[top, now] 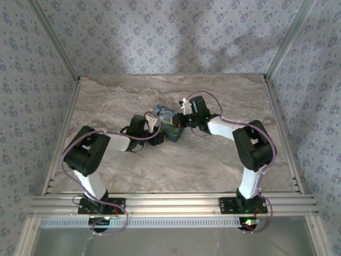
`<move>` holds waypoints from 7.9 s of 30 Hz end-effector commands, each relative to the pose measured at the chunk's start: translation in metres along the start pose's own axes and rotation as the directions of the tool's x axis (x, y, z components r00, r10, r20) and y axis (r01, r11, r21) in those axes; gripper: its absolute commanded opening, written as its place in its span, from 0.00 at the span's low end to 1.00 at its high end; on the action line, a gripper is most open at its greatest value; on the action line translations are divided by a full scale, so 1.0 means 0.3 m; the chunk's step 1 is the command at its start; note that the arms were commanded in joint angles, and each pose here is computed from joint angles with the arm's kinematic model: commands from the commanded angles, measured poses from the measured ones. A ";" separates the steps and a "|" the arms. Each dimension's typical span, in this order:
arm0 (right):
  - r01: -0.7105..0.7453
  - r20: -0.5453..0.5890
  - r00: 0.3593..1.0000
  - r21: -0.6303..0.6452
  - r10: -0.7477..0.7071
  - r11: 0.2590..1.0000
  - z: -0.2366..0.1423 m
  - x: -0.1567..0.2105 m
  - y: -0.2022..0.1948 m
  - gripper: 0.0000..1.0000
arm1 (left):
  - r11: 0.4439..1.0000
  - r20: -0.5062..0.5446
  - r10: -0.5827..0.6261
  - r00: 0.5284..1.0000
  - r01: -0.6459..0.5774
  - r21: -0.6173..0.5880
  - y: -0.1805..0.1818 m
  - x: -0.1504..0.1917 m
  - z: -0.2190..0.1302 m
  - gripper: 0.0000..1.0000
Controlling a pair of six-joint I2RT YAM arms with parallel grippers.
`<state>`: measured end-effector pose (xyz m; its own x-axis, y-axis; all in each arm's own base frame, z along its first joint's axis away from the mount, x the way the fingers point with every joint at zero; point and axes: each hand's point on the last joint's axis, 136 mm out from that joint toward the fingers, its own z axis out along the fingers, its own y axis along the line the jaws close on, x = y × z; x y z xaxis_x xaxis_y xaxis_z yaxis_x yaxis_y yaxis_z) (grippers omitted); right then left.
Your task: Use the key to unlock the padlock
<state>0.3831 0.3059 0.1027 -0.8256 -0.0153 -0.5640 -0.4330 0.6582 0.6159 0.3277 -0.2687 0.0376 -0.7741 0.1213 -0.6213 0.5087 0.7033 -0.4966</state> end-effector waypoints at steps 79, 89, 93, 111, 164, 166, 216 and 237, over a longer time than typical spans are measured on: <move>0.275 0.218 0.920 0.236 -0.326 0.932 -0.103 0.316 0.046 0.00 | 0.893 -0.073 -0.410 0.909 0.416 0.173 -0.238 -0.096 -0.092 0.23; 0.263 0.226 0.921 0.242 -0.318 0.934 -0.099 0.301 0.037 0.00 | 0.892 -0.074 -0.410 0.909 0.417 0.174 -0.238 -0.095 -0.090 0.23; 0.262 0.227 0.921 0.245 -0.318 0.934 -0.095 0.297 0.037 0.00 | 0.892 -0.075 -0.409 0.909 0.416 0.176 -0.242 -0.096 -0.091 0.23; 0.254 0.237 0.920 0.249 -0.313 0.934 -0.086 0.278 0.027 0.00 | 0.891 -0.076 -0.410 0.909 0.417 0.178 -0.244 -0.098 -0.090 0.23; 0.194 0.327 0.908 0.229 -0.263 0.954 -0.109 0.253 0.004 0.00 | 0.873 -0.088 -0.440 0.894 0.449 0.193 -0.273 -0.109 -0.088 0.24; 0.193 0.331 0.907 0.225 -0.261 0.955 -0.110 0.254 0.005 0.00 | 0.873 -0.088 -0.439 0.894 0.448 0.193 -0.274 -0.109 -0.087 0.24; 0.201 0.323 0.909 0.219 -0.265 0.955 -0.153 0.333 -0.010 0.00 | 0.860 -0.081 -0.457 0.886 0.463 0.213 -0.284 -0.125 -0.091 0.24; 0.245 0.343 0.896 0.148 -0.282 0.958 -0.140 0.312 0.056 0.00 | 0.860 -0.084 -0.460 0.884 0.467 0.206 -0.279 -0.117 -0.088 0.24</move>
<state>0.2821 0.2763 0.0688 -0.5252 0.0385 -0.8501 -0.5339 0.7630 0.3645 0.3000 -0.3036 0.0894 -0.9608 -0.1631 -0.2242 0.0920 0.5752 -0.8128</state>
